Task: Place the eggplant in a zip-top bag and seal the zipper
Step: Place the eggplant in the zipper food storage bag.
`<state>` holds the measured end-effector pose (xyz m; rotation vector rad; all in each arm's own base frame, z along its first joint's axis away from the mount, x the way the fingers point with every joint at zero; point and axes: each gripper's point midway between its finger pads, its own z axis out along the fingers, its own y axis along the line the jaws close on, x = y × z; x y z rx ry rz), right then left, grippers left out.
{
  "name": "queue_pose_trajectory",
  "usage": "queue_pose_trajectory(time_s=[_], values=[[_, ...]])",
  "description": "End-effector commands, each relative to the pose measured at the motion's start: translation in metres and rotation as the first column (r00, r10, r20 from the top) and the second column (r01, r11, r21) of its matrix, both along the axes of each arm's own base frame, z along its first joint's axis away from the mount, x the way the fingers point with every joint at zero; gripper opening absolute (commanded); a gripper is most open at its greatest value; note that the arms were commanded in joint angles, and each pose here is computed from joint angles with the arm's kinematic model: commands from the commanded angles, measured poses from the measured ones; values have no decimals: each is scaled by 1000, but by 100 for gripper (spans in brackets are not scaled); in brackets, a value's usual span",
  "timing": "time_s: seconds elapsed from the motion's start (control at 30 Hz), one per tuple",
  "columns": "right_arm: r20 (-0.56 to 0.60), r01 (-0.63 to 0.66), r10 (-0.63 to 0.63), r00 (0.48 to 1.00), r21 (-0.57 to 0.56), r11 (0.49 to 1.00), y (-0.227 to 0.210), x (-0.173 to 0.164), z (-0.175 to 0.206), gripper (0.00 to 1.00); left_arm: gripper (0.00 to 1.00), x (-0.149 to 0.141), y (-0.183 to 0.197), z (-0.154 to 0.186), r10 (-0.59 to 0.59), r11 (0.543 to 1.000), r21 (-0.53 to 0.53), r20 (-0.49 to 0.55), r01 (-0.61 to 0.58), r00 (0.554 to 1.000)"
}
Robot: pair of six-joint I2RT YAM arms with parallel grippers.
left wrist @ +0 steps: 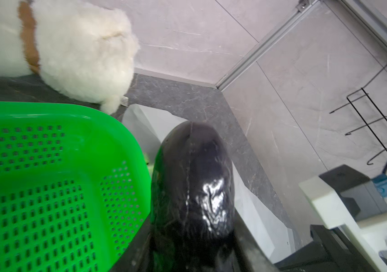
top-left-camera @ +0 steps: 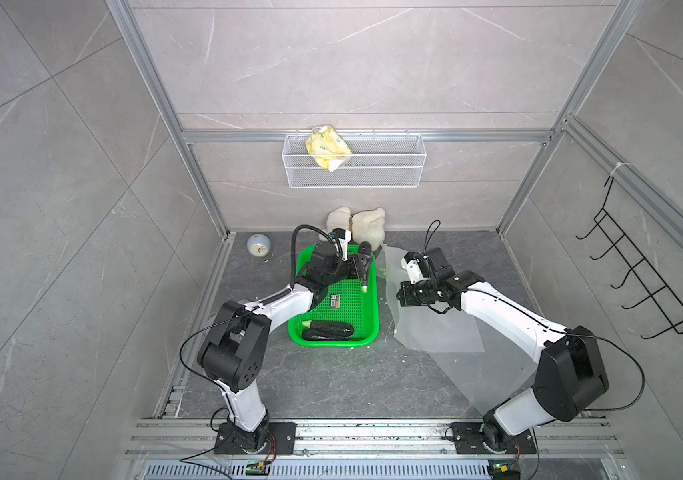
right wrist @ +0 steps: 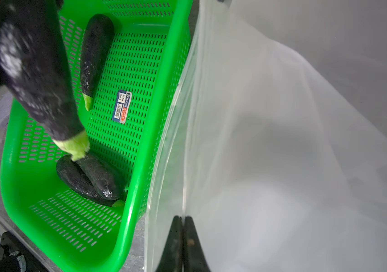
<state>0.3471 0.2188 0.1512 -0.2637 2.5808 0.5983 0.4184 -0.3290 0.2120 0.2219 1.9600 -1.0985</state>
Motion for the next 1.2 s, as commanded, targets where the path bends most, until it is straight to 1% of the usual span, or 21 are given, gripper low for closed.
queue_pose_trajectory(time_s=[0.0, 0.1, 0.17, 0.27, 0.4, 0.53, 0.87, 1.03, 1.17], values=[[21, 2, -3, 1000, 68, 998, 3, 0, 18, 0, 26, 3, -13, 65, 77, 987, -154, 201, -46, 977], [18, 4, -5, 1000, 83, 997, 3, 0, 19, 0, 26, -1, -27, 65, 99, 984, -167, 219, -63, 971], [20, 4, -6, 1000, 89, 996, 2, 1, 22, 0, 26, -1, -32, 65, 100, 981, -187, 211, -60, 972], [20, 7, -9, 1000, 101, 995, 0, 1, 24, 0, 25, -3, -41, 62, 80, 983, -180, 207, -43, 975], [20, 8, -10, 1000, 130, 992, 0, 1, 28, 0, 25, -5, -46, 49, 82, 986, -159, 213, -49, 974], [20, 2, -5, 1000, 144, 990, 1, 0, 32, 0, 25, -4, -49, 40, 91, 981, -187, 201, -53, 975], [10, 10, -12, 1000, 140, 990, -1, 0, 27, 0, 24, -8, -61, 51, 48, 968, -251, 157, -7, 986], [9, 16, -18, 1000, 142, 990, -3, 0, 26, 0, 24, -14, -57, 61, 43, 968, -251, 165, 0, 985], [7, 18, -19, 1000, 139, 990, -4, 0, 25, 0, 25, -18, -50, 68, 59, 975, -220, 187, -16, 981]])
